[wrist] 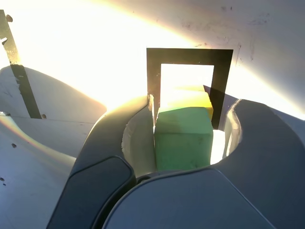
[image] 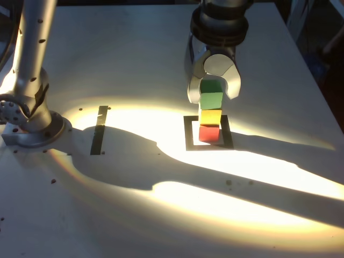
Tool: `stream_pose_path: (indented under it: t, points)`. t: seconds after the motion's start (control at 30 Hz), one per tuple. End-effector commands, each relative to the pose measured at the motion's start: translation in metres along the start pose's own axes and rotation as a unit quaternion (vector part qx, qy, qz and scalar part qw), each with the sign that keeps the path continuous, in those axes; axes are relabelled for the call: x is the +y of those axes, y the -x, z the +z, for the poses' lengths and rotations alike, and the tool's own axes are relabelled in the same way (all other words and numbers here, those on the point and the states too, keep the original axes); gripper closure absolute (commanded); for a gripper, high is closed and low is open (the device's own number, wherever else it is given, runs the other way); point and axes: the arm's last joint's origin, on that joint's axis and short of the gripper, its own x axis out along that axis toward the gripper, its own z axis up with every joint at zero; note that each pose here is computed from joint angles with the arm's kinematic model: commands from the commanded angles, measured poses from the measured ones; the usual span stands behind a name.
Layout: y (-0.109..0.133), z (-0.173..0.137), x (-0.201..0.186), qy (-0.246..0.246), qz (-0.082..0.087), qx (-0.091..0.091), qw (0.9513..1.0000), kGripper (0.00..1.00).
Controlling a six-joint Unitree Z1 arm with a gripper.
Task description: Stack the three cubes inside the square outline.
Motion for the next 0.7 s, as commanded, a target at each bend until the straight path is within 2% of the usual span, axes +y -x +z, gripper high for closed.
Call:
stream_pose_path:
  t: [0.0,0.2,0.37,0.57,0.67]
  points:
    - [-0.001,0.001,0.0,0.0,0.001,0.001,1.0,0.16]
    - [0.001,0.0,0.001,0.0,0.001,-0.003,1.0,0.01]
    - [0.012,-0.006,0.001,0.0,0.002,-0.015,0.9999,0.01]
    - [0.042,-0.023,-0.009,-0.013,0.007,-0.042,0.999,0.0]
    - [0.054,-0.036,-0.011,-0.024,0.012,-0.045,0.9986,0.0]
